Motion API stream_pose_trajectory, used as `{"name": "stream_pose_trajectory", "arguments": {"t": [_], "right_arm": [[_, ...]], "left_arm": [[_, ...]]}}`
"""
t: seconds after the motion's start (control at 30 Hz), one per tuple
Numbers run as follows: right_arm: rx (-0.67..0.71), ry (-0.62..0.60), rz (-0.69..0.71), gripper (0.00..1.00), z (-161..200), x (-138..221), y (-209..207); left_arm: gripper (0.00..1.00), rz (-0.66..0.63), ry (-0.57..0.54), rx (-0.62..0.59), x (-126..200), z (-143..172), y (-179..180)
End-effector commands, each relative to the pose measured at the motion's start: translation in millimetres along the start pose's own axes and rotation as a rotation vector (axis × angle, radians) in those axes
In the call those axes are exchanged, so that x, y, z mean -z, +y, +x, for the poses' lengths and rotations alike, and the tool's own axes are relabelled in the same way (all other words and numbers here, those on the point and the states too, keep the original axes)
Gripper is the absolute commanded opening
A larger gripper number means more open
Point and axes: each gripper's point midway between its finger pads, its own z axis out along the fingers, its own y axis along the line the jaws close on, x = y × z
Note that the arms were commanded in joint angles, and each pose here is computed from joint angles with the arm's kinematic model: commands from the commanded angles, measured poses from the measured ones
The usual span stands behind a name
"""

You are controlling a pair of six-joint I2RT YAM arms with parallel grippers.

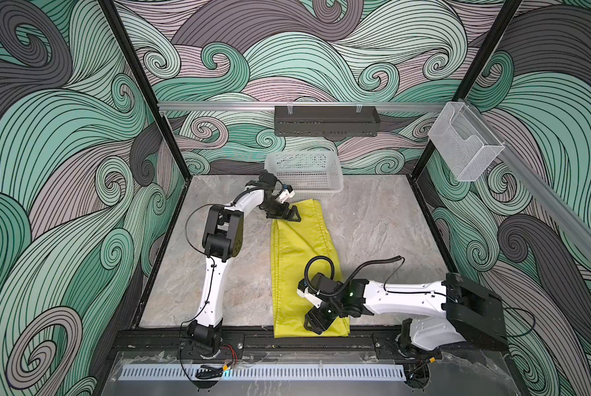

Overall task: Roll up the long pants
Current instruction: Adjust the long pant at the center of the board.

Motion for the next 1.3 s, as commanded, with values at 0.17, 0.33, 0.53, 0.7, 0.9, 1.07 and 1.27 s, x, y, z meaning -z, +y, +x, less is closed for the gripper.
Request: {"name": "stream_pose_trajectory", "arguments": {"t": [0.17, 0.33, 0.53, 0.7, 0.9, 1.07, 1.27], "right_arm": [[0.047, -0.003, 0.035, 0.69, 2, 14, -1], [0.116, -0.024, 0.062, 0.71, -2, 36, 1], [0.176, -0.089, 0.077, 0.73, -13, 52, 3], [0.231, -0.178, 0.068, 0.82, -31, 76, 14], [0.373, -0.403, 0.081, 0.91, -56, 125, 22], [0.457, -0.530, 0.169, 0.99, -67, 168, 11], [0.401, -0.614, 0.262, 0.99, -86, 203, -2]], "left_arm": [[0.98, -0.177, 0.049, 0.039, 25, 33, 15], [0.99, -0.388, 0.150, 0.072, 71, 63, 29], [0.98, -0.475, -0.195, 0.160, 141, 65, 31], [0.99, -0.769, -0.712, 0.355, 251, 140, 67], [0.99, -1.035, -1.167, 0.268, 270, 216, 77], [0.99, -0.991, -1.031, 0.232, 251, 178, 103], [0.99, -0.851, -0.946, 0.149, 211, 151, 139]]}}
